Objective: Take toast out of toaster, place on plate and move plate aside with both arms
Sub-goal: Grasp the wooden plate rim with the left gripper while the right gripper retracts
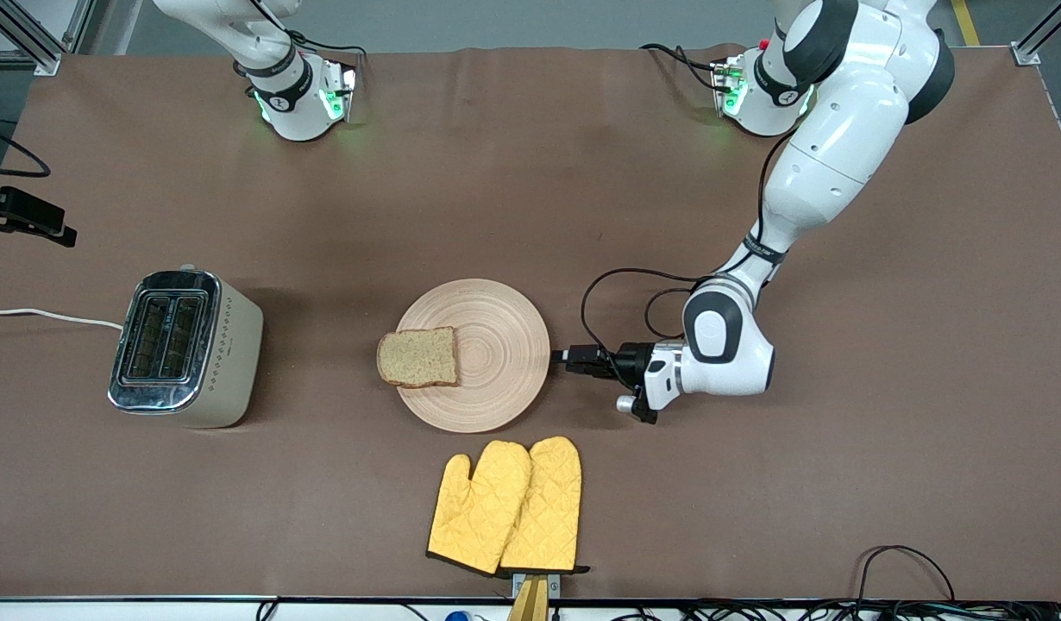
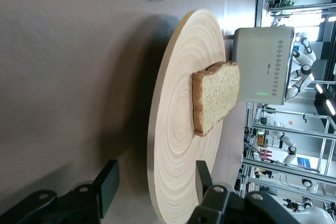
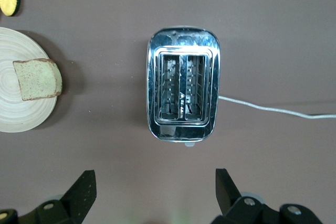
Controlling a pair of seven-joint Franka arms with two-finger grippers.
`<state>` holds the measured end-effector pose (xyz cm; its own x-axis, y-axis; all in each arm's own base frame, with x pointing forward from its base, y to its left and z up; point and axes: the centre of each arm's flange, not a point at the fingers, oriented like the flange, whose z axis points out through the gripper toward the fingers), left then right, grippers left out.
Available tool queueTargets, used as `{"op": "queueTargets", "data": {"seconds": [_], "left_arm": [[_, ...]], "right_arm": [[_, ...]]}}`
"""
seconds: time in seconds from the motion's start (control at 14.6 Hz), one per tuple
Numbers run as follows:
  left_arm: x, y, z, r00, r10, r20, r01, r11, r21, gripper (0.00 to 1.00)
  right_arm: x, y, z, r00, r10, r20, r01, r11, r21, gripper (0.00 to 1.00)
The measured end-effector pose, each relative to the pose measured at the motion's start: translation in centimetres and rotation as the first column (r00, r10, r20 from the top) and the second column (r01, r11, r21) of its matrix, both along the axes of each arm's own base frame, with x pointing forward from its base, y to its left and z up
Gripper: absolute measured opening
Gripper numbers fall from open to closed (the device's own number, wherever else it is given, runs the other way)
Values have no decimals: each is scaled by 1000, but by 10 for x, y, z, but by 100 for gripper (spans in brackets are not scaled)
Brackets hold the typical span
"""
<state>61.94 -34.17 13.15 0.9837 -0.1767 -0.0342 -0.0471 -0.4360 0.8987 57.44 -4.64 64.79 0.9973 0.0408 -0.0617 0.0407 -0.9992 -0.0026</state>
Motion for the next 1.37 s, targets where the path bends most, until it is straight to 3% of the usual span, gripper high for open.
{"op": "queueTargets", "data": {"seconds": [0.14, 0.48, 0.82, 1.1, 1.37], "left_arm": [[-6, -7, -8, 1000, 3, -14, -3, 1000, 8, 63], [-7, -16, -20, 999, 21, -32, -21, 1000, -7, 53], [-13, -30, -21, 999, 28, -45, -29, 999, -22, 47], [-13, -30, -23, 999, 33, -43, -33, 999, -17, 37], [-13, -35, -23, 999, 30, -34, -31, 999, -17, 26]], "right_arm": [[-2, 2, 9, 1000, 19, 12, -19, 1000, -2, 100], [-34, 9, 40, 999, 35, -8, -35, 999, 6, 100], [-41, 11, 23, 998, 40, -40, -40, 999, 10, 100], [-45, -3, 5, 999, 14, -38, -14, 1000, 12, 100], [-48, 19, 15, 999, 53, -6, -53, 999, 7, 100]]}}
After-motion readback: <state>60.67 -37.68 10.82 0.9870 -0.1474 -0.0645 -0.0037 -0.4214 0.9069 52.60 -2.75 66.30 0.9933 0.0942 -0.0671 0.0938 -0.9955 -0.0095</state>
